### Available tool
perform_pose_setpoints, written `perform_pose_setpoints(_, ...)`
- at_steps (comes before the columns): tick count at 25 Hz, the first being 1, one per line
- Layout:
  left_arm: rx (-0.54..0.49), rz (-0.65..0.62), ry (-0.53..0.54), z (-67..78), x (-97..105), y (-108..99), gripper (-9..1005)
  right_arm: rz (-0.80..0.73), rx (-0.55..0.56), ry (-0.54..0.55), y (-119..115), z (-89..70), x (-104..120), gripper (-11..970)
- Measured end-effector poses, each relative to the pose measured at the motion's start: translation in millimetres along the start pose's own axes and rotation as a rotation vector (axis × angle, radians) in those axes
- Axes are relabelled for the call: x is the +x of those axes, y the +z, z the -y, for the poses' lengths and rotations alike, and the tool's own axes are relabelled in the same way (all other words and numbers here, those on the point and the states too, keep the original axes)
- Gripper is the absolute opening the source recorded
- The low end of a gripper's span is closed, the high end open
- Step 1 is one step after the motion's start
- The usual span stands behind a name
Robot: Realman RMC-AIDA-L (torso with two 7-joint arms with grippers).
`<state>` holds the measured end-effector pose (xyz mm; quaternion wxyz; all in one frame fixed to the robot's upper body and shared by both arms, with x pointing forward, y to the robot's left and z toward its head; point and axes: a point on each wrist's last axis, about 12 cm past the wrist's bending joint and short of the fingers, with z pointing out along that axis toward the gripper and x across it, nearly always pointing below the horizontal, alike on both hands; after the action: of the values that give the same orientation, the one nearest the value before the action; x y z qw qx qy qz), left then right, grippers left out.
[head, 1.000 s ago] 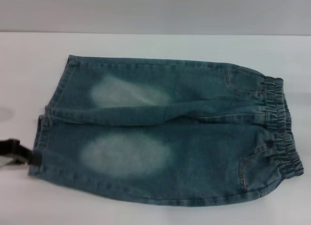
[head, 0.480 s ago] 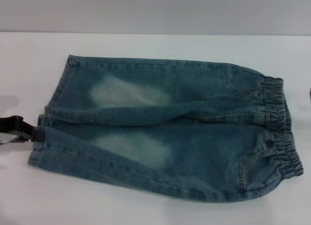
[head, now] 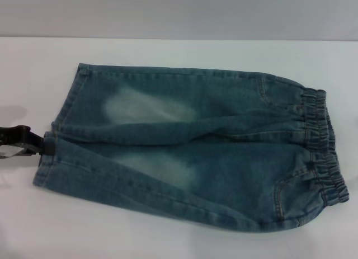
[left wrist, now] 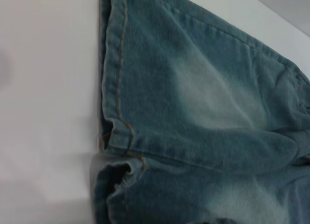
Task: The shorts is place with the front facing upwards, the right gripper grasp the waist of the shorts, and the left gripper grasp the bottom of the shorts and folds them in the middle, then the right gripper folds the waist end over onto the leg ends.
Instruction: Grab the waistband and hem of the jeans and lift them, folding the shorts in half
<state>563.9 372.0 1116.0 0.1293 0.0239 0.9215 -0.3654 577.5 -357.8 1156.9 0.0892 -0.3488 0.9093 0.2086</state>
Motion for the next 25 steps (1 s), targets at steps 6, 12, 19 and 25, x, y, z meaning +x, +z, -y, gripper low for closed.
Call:
perform_pose_setpoints(6,0.000,0.005,0.004,1.8,-2,3,8,-0.103,-0.011,-0.061,22,-13.2,-14,756)
perform_pose_setpoints(12,0.001,0.008,0.005,2.8,-3,4,8,-0.150,-0.035,-0.117,39,-25.2,-25,752)
perform_pose_setpoints(19,0.004,0.009,0.006,4.0,-4,5,9,-0.179,-0.030,-0.132,43,-27.6,-28,746)
perform_pose_setpoints(25,0.001,0.010,0.001,4.3,-5,5,9,-0.200,-0.018,-0.129,40,-25.5,-26,740)
